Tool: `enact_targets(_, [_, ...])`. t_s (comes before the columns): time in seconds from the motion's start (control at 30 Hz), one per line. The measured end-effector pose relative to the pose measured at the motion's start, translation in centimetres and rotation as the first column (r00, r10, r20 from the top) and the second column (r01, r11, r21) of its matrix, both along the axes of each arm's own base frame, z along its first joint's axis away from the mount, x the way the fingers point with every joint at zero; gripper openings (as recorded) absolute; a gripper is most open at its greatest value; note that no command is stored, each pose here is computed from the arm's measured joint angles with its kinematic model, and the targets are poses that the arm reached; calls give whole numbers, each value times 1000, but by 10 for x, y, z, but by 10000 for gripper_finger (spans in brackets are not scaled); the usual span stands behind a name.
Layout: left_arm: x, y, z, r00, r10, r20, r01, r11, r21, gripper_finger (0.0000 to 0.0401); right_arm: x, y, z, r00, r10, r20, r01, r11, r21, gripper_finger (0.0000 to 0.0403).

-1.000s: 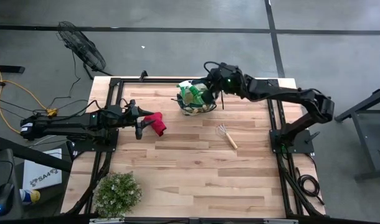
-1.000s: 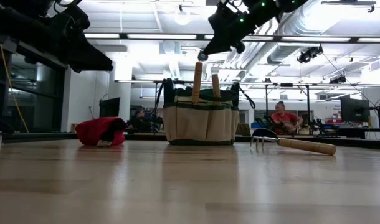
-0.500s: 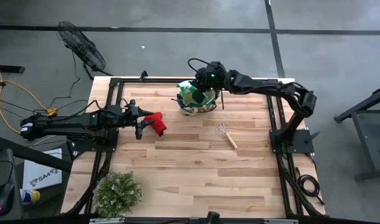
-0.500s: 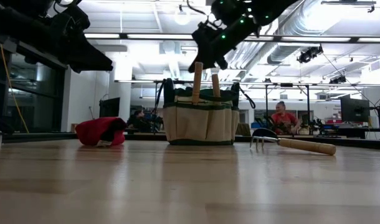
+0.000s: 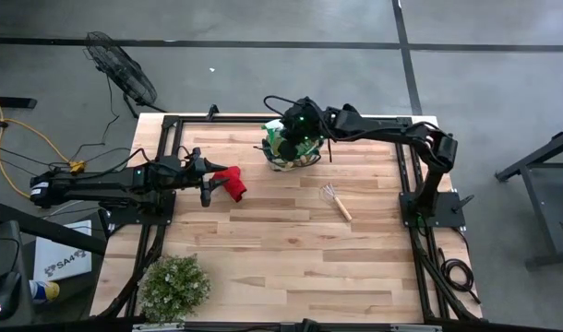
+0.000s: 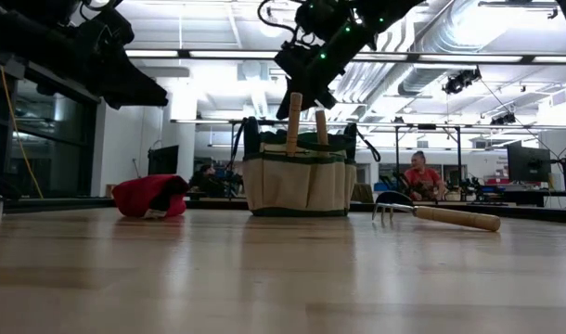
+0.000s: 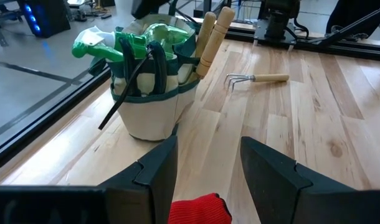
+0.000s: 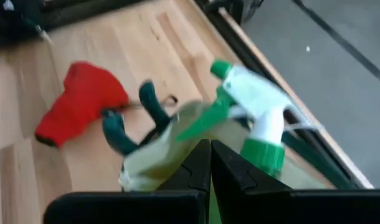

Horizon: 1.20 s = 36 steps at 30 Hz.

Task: Pick & Place Garden tools in Gardening bag
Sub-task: Put the green spray bottle into the gardening bag

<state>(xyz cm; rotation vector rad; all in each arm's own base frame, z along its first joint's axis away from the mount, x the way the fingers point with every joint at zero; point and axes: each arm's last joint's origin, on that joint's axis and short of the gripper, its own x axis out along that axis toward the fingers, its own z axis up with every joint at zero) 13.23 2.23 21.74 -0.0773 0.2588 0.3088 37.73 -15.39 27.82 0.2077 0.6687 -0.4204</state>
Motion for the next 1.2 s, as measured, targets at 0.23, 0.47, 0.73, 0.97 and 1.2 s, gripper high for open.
enact_targets(0.23, [0, 0, 0, 1000, -1, -3, 1, 1000, -1, 171, -10, -1, -9, 985, -86, -151, 83, 996, -27, 3])
enact_targets(0.47, [0, 0, -1, 1000, -1, -7, 1, 1000, -2, 171, -19, 0, -16, 959, -112, -261, 117, 993, 4, 3])
enact_targets(0.73, [0, 0, -1, 1000, 0, -12, 0, 1000, -2, 171, -27, -1, -16, 917, -234, -324, 213, 972, -100, 3])
enact_targets(0.97, [-1, 0, -2, 1000, -1, -19, 1, 1000, -3, 171, -26, 4, -9, 938, -185, -292, 168, 982, -82, 3])
enact_targets(1.2, [-1, 0, -2, 1000, 0, -23, 0, 1000, -6, 171, -20, 8, -1, 980, -1, -198, 2, 1000, 4, 3])
